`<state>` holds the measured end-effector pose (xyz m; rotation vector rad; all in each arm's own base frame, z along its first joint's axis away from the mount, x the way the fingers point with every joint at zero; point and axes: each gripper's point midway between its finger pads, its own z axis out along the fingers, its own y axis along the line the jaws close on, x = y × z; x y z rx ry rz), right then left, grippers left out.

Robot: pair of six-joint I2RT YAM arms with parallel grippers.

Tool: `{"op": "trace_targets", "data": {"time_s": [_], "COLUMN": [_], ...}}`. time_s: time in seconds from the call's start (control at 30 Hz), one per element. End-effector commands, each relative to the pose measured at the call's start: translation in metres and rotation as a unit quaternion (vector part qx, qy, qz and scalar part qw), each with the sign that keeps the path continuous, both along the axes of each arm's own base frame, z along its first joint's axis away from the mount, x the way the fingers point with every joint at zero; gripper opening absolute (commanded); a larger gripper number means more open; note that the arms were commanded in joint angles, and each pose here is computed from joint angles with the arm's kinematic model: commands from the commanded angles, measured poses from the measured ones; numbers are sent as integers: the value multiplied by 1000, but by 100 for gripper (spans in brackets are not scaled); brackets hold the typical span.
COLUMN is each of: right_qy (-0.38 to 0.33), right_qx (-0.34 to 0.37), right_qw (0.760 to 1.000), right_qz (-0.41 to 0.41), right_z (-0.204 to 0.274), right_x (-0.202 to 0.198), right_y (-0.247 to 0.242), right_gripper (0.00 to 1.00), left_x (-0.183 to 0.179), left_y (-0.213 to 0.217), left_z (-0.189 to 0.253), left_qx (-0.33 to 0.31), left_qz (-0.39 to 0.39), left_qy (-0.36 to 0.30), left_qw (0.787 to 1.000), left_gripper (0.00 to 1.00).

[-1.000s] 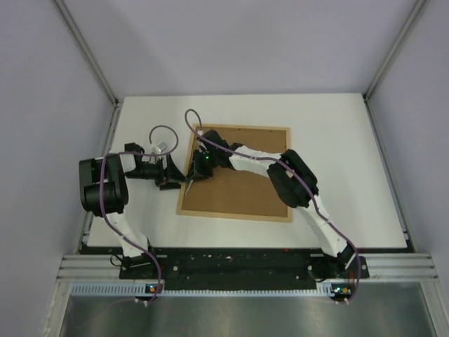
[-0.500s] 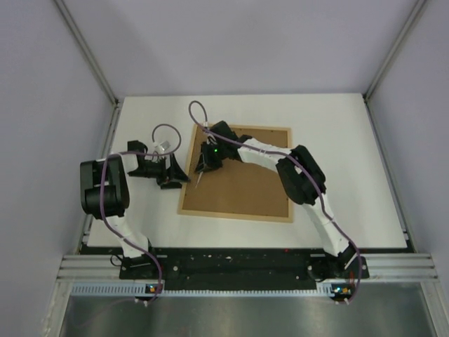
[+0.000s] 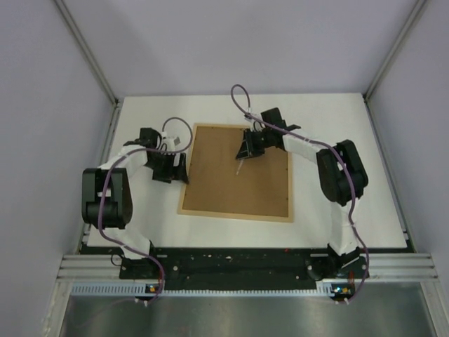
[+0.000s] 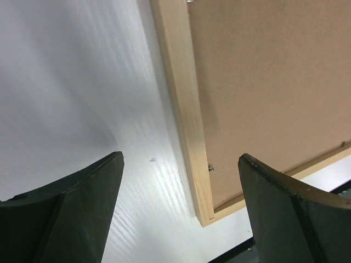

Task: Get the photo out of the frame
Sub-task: Release the photo frame item from the photo frame.

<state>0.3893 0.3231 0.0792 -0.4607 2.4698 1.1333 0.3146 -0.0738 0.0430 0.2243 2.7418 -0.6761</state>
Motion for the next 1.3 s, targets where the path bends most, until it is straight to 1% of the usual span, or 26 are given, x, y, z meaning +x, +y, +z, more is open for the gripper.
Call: {"op": "trace_targets", "data": {"time_s": [0.0,0.1,0.23,0.37,0.5,0.6,0.63,0.73,0.77,0.8,0.9,0.93,0.97,1.03,1.1,1.17,1.27], "right_qy": [-107,-114,-122,-121,-115,-115,-114,-114,-114,-114,-115,-118,-117,-117,-119,-118,-114], "right_qx": [-1,-1,11,12,18,19,18,19,19,19,20,21,21,20,19,15,6], "right_qw": [994,993,992,992,993,993,993,993,993,993,993,992,993,993,992,992,993], "right_qz": [29,28,25,24,22,23,22,23,23,23,23,23,24,25,28,29,28], "right_z": [26,21,18,17,15,14,14,14,14,14,16,18,17,16,15,12,3], "right_x": [-5,-10,-17,-17,-17,-17,-17,-17,-17,-18,-18,-17,-18,-19,-20,-20,-20], "right_y": [-7,-11,-12,-12,-10,-9,-10,-9,-9,-9,-8,-8,-8,-7,-6,-6,-7], "right_gripper": [0,0,0,0,0,0,0,0,0,0,0,0,0,0,0,0,0], "left_x": [0,-10,-20,-28,-34,-36,-36,-38,-37,-38,-38,-37,-37,-36,-36,-36,-33], "left_y": [12,5,0,-4,-9,-10,-11,-12,-12,-12,-11,-10,-10,-10,-11,-11,-11], "left_z": [11,0,-14,-19,-22,-22,-22,-21,-20,-21,-21,-21,-21,-22,-23,-22,-16], "left_qx": [123,153,168,170,176,179,179,180,180,181,185,186,187,187,186,186,183], "left_qz": [-28,-48,-60,-67,-78,-81,-83,-86,-86,-86,-85,-85,-85,-84,-82,-81,-76], "left_qy": [-13,7,27,38,42,42,41,41,41,42,42,41,40,41,42,39,23], "left_qw": [992,987,984,982,980,980,980,979,979,979,978,978,978,978,978,979,980], "left_gripper": [91,89,86,84,80,69,68,55,53,49,47,43,42,32,14,0,0]}}
